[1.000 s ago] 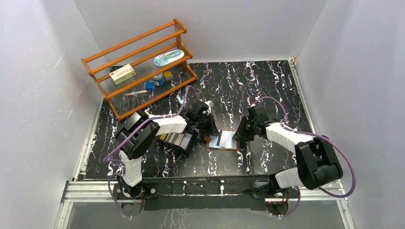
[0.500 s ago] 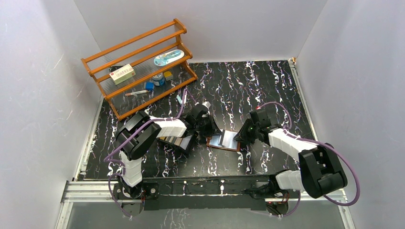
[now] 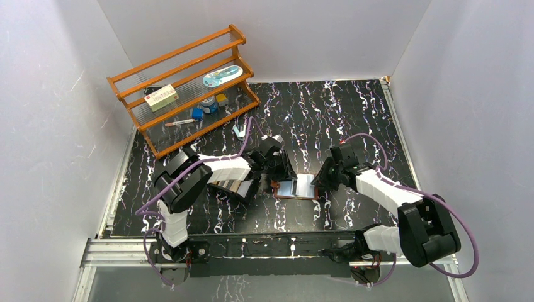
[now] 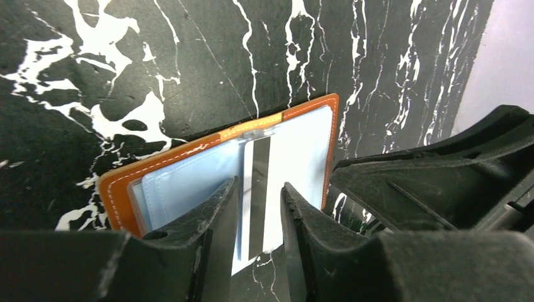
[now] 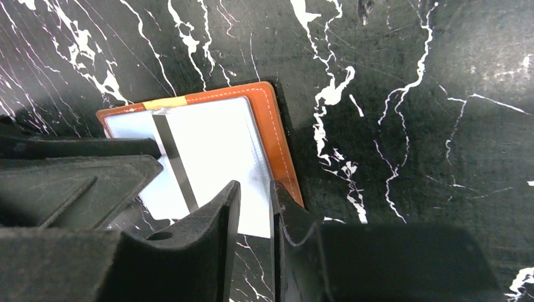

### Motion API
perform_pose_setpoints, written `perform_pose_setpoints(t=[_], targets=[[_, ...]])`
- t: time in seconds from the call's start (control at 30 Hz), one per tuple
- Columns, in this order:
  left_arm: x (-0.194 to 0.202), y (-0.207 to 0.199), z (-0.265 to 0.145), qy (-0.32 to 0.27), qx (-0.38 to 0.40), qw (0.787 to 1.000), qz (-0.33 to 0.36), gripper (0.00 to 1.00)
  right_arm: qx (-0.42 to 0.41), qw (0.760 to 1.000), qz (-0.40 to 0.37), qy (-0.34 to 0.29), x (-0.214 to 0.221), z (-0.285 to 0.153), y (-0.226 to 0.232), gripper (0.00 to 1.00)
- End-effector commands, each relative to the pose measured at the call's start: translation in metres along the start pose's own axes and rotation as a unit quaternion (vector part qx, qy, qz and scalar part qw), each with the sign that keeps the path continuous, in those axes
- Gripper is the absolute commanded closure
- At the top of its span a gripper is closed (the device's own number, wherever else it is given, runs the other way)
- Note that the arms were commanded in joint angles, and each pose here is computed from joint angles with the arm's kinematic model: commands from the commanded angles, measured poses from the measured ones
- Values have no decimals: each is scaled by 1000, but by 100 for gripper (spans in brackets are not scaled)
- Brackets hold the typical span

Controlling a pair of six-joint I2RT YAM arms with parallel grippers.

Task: Put the credit cards into the card holder
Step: Insert the credit card into the card holder.

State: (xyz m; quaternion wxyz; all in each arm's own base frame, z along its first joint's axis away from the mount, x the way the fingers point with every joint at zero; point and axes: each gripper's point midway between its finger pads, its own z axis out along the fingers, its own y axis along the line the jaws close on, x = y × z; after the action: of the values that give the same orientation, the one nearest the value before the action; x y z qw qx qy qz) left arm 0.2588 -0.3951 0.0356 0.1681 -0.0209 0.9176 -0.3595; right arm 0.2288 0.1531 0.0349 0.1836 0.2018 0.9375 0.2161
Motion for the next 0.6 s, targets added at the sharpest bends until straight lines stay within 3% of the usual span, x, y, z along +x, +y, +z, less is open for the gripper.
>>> perform_pose_setpoints(t=[0.0, 0.57], targets=[[-13, -12, -20, -17, -11, 999, 28, 70, 0, 999, -40, -6, -5, -14, 4, 68], [13, -23, -5, 33, 7, 999, 29, 69, -20, 999, -16, 33, 21, 1, -6, 69]])
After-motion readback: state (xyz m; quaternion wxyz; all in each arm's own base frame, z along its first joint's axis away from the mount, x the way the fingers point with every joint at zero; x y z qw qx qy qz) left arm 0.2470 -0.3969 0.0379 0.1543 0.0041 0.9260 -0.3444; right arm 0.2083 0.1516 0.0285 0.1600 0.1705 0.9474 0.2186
